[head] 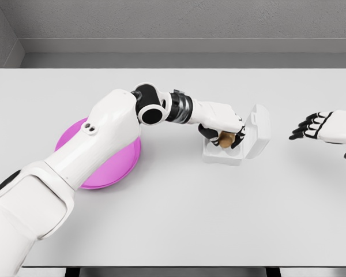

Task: Pack egg into the box and close the box lid

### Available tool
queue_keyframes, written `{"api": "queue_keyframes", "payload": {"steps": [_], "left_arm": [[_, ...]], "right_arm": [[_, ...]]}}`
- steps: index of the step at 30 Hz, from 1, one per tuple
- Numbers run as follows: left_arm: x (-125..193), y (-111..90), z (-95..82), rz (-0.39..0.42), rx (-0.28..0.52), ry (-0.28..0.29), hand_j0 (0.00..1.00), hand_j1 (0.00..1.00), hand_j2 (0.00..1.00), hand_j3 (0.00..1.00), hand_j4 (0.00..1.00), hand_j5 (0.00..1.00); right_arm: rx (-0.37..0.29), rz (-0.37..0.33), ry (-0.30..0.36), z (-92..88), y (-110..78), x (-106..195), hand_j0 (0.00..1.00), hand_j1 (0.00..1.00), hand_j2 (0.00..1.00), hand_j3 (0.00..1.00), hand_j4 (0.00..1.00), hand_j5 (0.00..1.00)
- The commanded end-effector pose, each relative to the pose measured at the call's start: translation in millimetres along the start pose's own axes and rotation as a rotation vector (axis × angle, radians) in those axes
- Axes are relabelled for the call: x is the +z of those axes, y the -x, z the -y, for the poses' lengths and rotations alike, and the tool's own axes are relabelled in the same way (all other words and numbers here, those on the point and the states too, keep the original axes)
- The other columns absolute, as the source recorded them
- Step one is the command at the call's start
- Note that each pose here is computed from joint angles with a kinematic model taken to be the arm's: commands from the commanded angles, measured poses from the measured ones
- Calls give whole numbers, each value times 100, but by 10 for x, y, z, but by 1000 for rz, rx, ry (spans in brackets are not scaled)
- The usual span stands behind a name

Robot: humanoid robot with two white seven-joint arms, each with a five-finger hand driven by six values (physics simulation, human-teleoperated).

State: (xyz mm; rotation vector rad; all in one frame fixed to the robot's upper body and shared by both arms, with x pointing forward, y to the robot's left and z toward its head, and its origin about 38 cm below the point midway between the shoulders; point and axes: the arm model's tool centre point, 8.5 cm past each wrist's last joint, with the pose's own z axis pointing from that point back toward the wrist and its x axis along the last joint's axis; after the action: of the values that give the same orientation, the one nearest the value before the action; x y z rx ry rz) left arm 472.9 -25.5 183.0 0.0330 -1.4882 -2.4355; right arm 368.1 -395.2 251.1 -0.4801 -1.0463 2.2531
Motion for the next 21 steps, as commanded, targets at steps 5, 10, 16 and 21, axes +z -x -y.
{"api": "queue_keyframes", "payload": {"steps": [5,10,16,21], "left_arm": [[20,-31,-114,14,-8,-25,42,42,42,42,42,42],[18,-30,-108,14,-6,-24,45,45,45,45,45,45],[15,-32,-105,15,-6,-22,46,46,46,46,46,46],[12,-44,-113,17,-10,-23,46,46,46,46,46,46]], "right_arm": [[-4,-1,1,-2,2,4,100,100,100,100,100,100],[-2,-1,2,6,0,5,100,100,100,100,100,100],[-5,-1,-1,-7,2,6,100,100,100,100,100,100],[-2,-2,-1,-1,1,8,100,100,100,100,100,100]]}}
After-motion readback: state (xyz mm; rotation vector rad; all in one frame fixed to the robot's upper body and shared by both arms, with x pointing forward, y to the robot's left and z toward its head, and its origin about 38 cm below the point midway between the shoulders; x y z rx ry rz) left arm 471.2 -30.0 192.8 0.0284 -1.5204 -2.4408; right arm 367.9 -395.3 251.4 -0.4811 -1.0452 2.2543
